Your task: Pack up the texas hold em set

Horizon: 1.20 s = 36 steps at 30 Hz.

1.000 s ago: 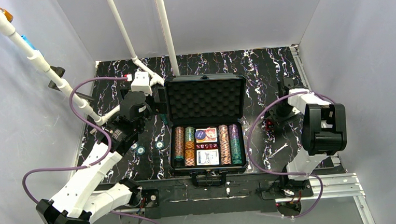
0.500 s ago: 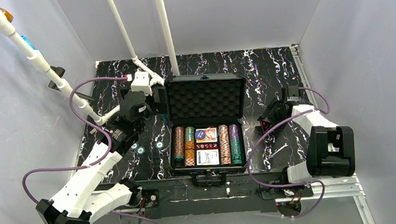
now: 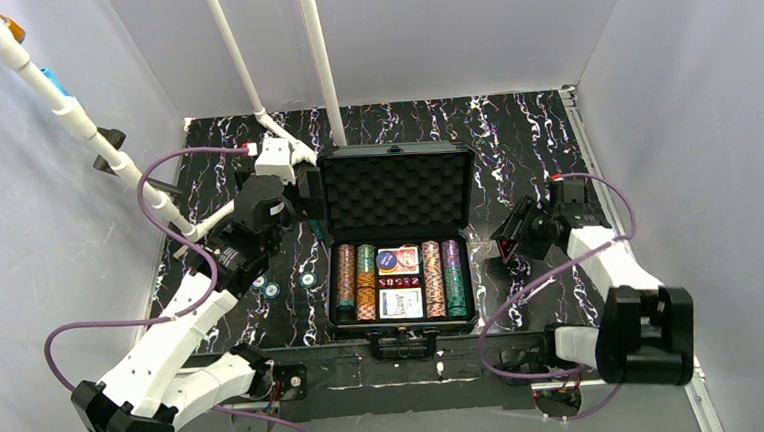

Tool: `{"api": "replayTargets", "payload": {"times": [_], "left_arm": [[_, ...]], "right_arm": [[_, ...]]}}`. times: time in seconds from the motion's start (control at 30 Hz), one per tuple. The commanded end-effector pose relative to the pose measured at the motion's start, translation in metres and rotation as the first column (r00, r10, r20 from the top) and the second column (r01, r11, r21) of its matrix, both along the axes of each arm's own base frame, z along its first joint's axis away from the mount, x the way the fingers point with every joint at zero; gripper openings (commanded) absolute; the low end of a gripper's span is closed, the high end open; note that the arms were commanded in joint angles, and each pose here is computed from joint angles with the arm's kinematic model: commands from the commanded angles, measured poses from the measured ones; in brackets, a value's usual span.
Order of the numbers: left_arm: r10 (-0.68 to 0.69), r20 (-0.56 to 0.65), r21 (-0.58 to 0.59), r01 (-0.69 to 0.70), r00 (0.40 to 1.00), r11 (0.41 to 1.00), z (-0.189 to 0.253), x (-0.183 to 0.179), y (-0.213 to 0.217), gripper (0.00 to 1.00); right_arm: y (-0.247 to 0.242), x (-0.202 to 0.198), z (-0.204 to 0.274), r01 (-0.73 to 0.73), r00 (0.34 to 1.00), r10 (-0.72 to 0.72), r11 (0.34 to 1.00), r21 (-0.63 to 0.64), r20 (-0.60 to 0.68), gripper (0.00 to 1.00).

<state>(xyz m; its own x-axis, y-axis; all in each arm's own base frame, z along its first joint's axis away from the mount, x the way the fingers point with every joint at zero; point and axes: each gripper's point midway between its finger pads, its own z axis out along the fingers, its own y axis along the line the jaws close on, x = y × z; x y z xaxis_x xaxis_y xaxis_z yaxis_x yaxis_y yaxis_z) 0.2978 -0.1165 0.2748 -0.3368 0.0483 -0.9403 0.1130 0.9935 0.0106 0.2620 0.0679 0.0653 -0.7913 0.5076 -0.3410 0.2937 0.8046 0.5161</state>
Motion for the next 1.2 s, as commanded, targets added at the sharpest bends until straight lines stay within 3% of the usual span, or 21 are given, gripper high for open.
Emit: {"api": "replayTargets", "payload": {"times": [0.0, 0.23, 0.43, 0.6, 1.0, 1.17], "left_arm": [[0.011, 0.011, -0.011, -0.011, 1.000, 1.000, 0.007, 0.000, 0.003, 0.98], [0.019, 0.014, -0.008, -0.019, 1.000, 1.000, 0.007, 0.000, 0.005, 0.98], [0.031, 0.007, 0.007, -0.031, 0.999, 0.999, 0.003, 0.002, 0.006, 0.98], [0.037, 0.002, 0.017, -0.037, 0.999, 0.999, 0.001, 0.003, 0.007, 0.98], [0.036, 0.006, 0.021, -0.036, 0.999, 0.999, 0.002, 0.003, 0.007, 0.98], [0.038, 0.004, 0.025, -0.038, 0.999, 0.999, 0.001, 0.004, 0.008, 0.98]], "right_arm": [[0.036, -0.027, 0.036, -0.147, 0.981, 0.142, 0.988, 0.035, 0.130, 0.01], [0.113, -0.083, 0.058, -0.327, 0.937, 0.328, 0.945, -0.028, 0.122, 0.01], [0.168, -0.099, 0.071, -0.450, 0.875, 0.467, 0.882, -0.142, 0.127, 0.01], [0.205, -0.099, 0.057, -0.503, 0.857, 0.515, 0.840, -0.204, 0.005, 0.01], [0.236, -0.125, 0.012, -0.661, 0.747, 0.597, 0.712, -0.237, -0.292, 0.01], [0.233, -0.130, 0.002, -0.669, 0.739, 0.582, 0.693, -0.268, -0.339, 0.02]]}}
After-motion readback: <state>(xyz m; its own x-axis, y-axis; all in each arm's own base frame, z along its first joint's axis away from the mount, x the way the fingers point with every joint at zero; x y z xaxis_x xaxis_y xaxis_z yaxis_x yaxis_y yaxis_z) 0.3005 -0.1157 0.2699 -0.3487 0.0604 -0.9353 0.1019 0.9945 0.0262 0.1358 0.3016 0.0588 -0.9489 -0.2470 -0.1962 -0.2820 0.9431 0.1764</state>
